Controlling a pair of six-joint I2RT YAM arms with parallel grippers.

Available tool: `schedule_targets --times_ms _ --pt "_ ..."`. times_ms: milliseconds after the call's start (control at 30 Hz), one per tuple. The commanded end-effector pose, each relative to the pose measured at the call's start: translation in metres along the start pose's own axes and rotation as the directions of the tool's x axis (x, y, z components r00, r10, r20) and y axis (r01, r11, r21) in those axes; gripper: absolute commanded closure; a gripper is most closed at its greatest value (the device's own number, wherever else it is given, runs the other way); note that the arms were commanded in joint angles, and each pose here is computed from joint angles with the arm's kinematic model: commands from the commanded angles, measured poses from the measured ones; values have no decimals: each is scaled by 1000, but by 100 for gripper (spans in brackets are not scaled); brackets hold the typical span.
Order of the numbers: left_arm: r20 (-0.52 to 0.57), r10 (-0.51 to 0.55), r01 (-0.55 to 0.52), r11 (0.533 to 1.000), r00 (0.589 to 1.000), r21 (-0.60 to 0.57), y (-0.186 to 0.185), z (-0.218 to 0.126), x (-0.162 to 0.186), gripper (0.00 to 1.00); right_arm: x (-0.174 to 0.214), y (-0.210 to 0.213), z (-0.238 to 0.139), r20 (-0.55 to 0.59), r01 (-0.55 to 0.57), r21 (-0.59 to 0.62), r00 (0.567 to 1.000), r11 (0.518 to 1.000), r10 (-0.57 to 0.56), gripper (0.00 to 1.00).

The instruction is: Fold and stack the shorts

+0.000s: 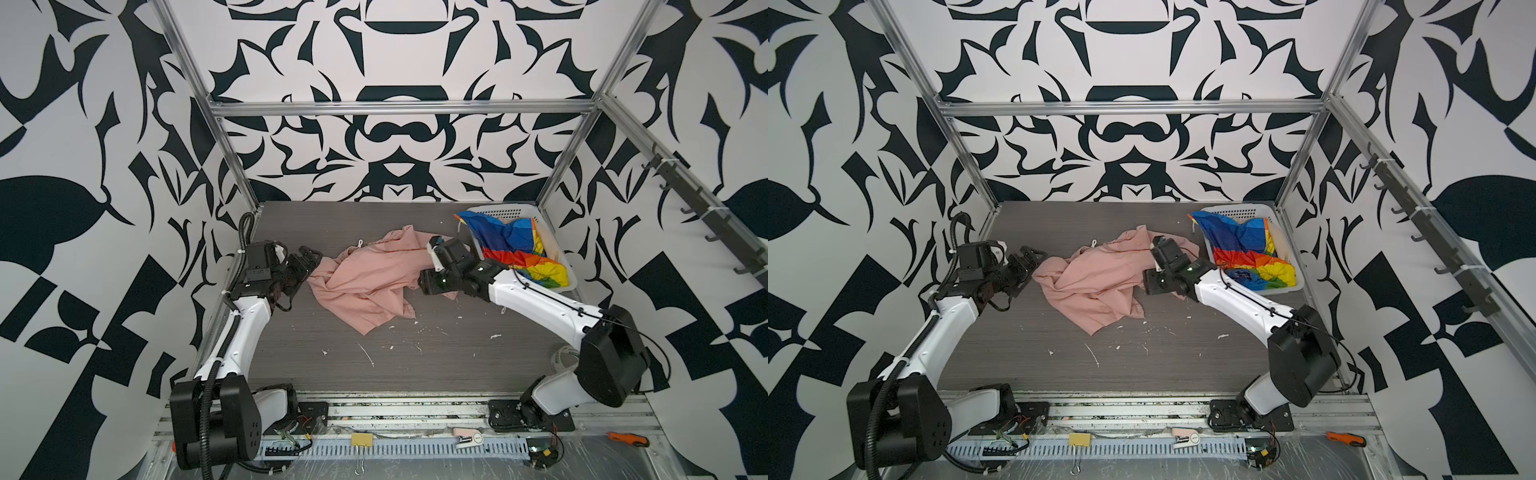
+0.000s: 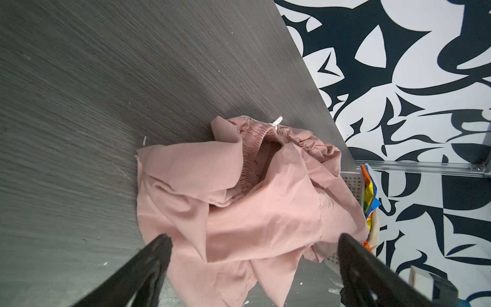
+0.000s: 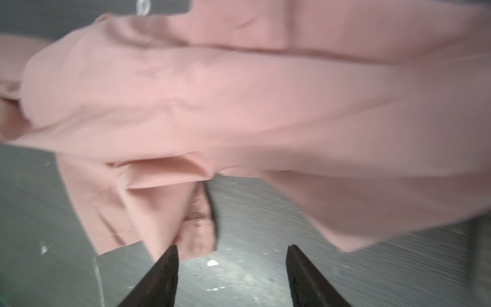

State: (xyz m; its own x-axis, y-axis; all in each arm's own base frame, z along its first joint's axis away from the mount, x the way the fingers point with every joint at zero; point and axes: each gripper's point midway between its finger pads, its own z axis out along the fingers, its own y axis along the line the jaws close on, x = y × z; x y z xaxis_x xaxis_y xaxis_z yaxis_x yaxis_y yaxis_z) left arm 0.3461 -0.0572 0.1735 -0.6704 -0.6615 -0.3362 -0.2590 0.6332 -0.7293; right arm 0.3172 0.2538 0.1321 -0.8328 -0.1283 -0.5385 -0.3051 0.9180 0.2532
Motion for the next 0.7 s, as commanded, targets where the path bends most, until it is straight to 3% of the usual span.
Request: schedule_targets --times_ms 0,200,300,367,400,667 --pt "-28 40 -40 999 999 5 -12 0 12 0 4 31 27 -14 -59 -94 998 994 58 33" --pt "-87 110 -109 994 990 15 -30 9 35 1 17 73 73 -108 -66 -158 993 985 49 36" --pt "-119 122 -120 992 985 23 -33 14 45 1 22 72 76 -128 -46 -155 991 987 26 64" --pt "-131 136 -133 991 982 31 -37 14 49 0 21 50 66 -108 -12 -75 994 997 4 92" --pt "-135 143 -140 990 980 33 -38 14 50 1 21 34 58 -98 1 -25 995 1000 -3 100" --pt "-121 188 -181 981 975 64 -62 11 43 0 44 -106 0 -159 5 294 986 956 44 100"
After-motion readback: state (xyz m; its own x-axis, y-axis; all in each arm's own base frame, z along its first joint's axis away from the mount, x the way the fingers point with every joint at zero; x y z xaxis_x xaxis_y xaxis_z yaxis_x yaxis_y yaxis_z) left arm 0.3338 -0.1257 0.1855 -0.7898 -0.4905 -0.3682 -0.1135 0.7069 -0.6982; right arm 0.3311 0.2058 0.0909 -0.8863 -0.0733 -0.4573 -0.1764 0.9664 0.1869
